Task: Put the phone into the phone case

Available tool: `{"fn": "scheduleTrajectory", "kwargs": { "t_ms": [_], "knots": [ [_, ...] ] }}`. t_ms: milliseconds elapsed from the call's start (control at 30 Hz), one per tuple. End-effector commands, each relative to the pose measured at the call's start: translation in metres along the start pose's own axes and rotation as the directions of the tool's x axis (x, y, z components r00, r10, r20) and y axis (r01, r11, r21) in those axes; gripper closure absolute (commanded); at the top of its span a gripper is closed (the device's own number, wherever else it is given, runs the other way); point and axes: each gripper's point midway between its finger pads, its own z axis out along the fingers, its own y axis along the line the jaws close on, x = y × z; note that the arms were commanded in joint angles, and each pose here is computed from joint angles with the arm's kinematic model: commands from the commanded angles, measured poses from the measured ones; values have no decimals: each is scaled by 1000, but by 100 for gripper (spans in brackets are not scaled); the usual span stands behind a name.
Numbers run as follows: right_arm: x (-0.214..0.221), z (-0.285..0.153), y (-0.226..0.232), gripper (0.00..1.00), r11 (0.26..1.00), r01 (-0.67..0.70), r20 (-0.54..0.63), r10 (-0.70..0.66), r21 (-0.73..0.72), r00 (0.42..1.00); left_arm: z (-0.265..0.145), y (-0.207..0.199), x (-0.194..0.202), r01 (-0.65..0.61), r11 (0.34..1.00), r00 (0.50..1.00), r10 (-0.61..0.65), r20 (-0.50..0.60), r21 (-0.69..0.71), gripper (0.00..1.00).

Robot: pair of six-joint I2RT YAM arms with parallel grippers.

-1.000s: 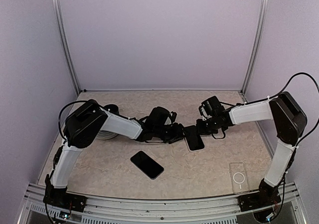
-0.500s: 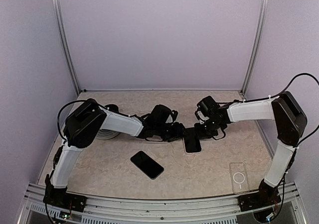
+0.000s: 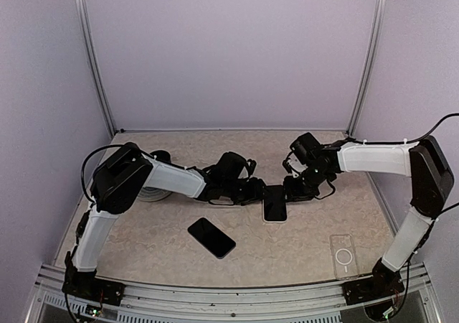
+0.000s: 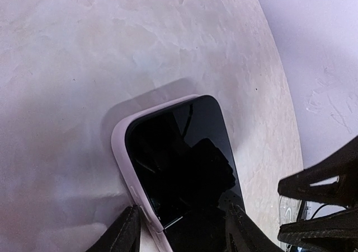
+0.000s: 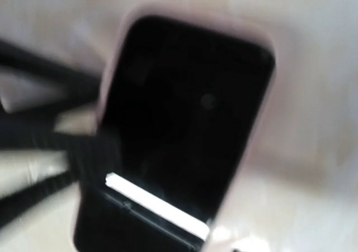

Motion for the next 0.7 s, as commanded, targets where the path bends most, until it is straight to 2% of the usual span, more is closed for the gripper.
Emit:
{"fn": "scheduleTrajectory", "kwargs": {
  "t_ms": [0,133,233,500,667],
  "knots": [
    [40,-1,-2,68,996,-70,-82,66,-57,995,2,60,62,33,981,985,-64,-161,-190,48],
    [48,6,5,76,990,-79,-102,67,-117,993,0,58,68,28,981,983,-62,-173,-191,48],
    [50,13,1,83,990,-83,-103,71,-111,992,-2,59,66,30,981,984,-63,-167,-193,48],
    [58,31,-10,91,993,-79,-131,66,-90,989,-2,58,67,31,981,984,-63,-168,-189,48],
    [66,39,-17,100,996,-69,-155,60,-55,986,2,59,69,34,981,981,-69,-183,-190,49]
  ]
}}
